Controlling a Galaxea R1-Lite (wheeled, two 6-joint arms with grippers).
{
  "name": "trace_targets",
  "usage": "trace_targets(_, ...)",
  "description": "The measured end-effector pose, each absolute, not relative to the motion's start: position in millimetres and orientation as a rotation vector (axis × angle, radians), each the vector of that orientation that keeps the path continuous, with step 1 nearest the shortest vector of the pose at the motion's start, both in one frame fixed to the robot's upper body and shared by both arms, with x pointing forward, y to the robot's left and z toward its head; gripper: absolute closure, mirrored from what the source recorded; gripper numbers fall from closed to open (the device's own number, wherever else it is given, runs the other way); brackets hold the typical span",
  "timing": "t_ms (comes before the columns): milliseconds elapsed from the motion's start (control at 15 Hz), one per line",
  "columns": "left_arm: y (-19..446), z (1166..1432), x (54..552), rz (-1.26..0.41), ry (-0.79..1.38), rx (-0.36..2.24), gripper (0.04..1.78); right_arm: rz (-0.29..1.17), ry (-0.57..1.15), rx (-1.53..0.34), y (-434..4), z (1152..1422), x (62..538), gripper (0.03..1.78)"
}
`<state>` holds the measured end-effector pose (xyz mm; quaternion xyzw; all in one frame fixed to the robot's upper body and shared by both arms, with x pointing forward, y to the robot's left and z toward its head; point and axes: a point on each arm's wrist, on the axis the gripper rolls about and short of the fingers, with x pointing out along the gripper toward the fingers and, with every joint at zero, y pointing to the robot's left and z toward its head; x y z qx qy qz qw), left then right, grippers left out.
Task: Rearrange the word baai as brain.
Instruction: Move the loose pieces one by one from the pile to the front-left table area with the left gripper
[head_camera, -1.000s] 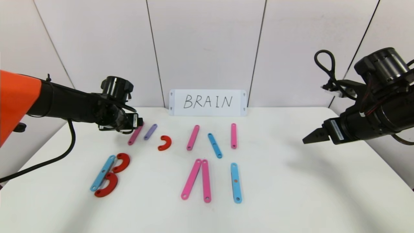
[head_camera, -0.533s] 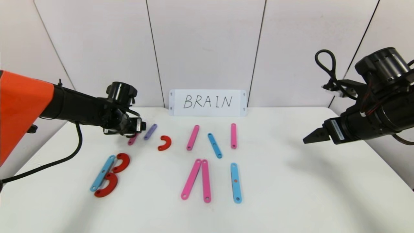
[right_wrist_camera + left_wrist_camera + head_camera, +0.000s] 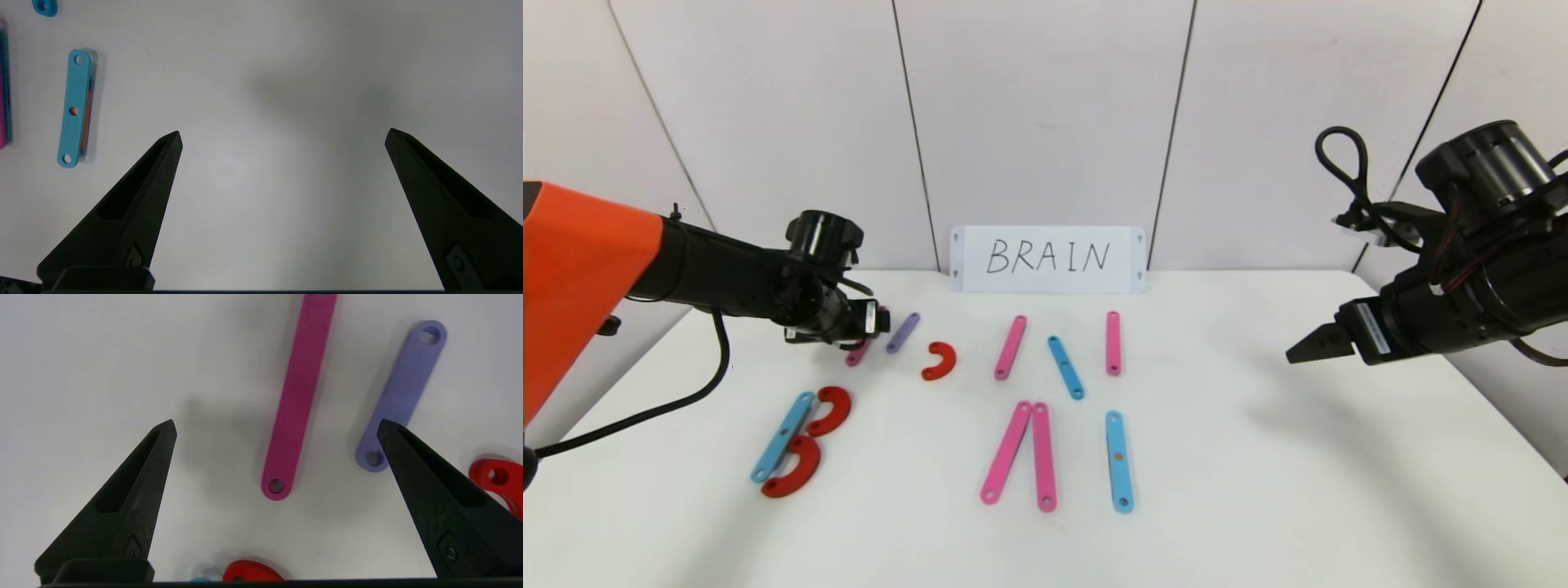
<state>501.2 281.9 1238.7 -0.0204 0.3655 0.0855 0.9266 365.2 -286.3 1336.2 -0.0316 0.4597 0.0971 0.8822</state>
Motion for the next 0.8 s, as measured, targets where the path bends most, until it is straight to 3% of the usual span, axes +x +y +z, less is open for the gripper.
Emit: trace_targets(800, 296.2, 1240.1, 502.8, 0.125, 0.755, -0.084, 0.10, 0.192, 0.967, -0.079, -284.4, 1333.6, 366.0, 0.07)
